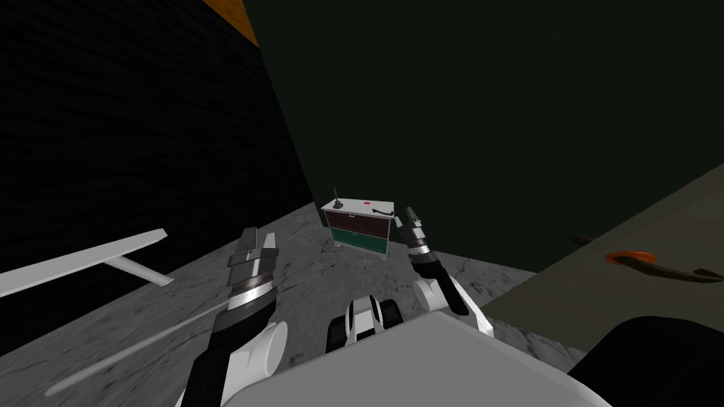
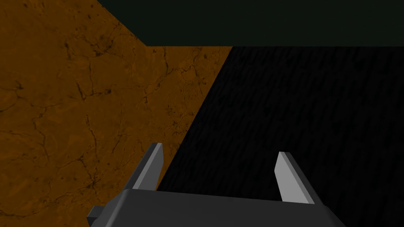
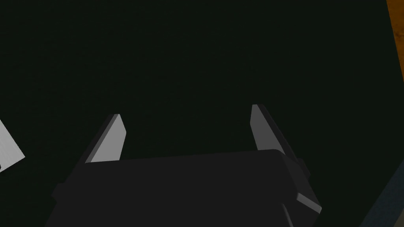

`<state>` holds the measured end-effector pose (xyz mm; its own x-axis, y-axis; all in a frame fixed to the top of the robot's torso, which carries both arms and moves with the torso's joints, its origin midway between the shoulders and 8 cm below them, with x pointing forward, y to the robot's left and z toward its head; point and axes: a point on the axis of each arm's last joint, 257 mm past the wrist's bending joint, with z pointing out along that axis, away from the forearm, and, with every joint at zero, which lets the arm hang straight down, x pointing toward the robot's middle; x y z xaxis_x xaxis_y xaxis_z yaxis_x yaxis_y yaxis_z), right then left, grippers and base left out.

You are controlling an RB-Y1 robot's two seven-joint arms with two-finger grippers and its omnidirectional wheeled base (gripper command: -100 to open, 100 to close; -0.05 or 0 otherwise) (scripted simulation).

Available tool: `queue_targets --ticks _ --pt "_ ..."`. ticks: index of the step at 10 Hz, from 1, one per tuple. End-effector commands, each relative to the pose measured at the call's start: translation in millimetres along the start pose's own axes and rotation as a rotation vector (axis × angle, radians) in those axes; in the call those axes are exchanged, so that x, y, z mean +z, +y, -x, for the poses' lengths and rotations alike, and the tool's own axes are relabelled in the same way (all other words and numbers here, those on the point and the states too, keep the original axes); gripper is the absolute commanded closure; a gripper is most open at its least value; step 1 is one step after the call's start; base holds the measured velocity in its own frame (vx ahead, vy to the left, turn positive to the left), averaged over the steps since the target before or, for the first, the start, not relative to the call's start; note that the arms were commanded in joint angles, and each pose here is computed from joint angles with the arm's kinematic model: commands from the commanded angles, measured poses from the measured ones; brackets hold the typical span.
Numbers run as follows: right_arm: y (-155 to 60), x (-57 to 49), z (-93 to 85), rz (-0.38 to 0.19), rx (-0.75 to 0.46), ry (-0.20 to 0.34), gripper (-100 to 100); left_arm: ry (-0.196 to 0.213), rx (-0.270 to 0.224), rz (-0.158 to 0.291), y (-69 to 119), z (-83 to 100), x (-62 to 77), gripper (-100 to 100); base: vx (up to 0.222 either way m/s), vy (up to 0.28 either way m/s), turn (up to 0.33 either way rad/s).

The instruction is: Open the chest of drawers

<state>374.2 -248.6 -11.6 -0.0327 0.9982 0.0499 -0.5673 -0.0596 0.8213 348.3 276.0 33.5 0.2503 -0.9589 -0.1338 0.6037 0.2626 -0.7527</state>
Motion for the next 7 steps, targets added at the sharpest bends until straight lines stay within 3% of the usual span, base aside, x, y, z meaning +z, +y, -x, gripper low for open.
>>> queue_targets --ticks 1,2,3,4,5,6,7 --pt "-27 -4.8 1.1 -0.083 -0.017 0.012 -100 0.0 0.0 0.0 0.0 -0.1 0.0 0 0.036 0.009 0.133" --pt "-52 -12.1 2.1 -0.155 -0.032 0.021 -100 0.0 0.0 0.0 0.0 0.0 0.0 0 0.044 0.015 0.345" --pt "-54 -12.5 2.6 -0.165 -0.032 0.019 -100 0.0 0.0 0.0 0.0 -0.1 0.0 0 0.041 0.006 0.161" --pt "-81 -22.5 4.5 -0.242 -0.049 0.026 -100 0.0 0.0 0.0 0.0 0.0 0.0 0 0.037 0.012 0.27" --pt "-84 -23.3 5.3 -0.256 -0.049 0.023 -100 0.0 0.0 0.0 0.0 -0.1 0.0 0 0.042 0.006 0.195" --pt "-111 -35.8 7.7 -0.332 -0.067 0.029 -100 0.0 0.0 0.0 0.0 0.0 0.0 0 0.057 0.015 0.42" --pt "-117 -37.9 9.2 -0.356 -0.068 0.024 -100 0.0 0.0 0.0 0.0 -0.1 0.0 0 0.049 0.01 0.225"
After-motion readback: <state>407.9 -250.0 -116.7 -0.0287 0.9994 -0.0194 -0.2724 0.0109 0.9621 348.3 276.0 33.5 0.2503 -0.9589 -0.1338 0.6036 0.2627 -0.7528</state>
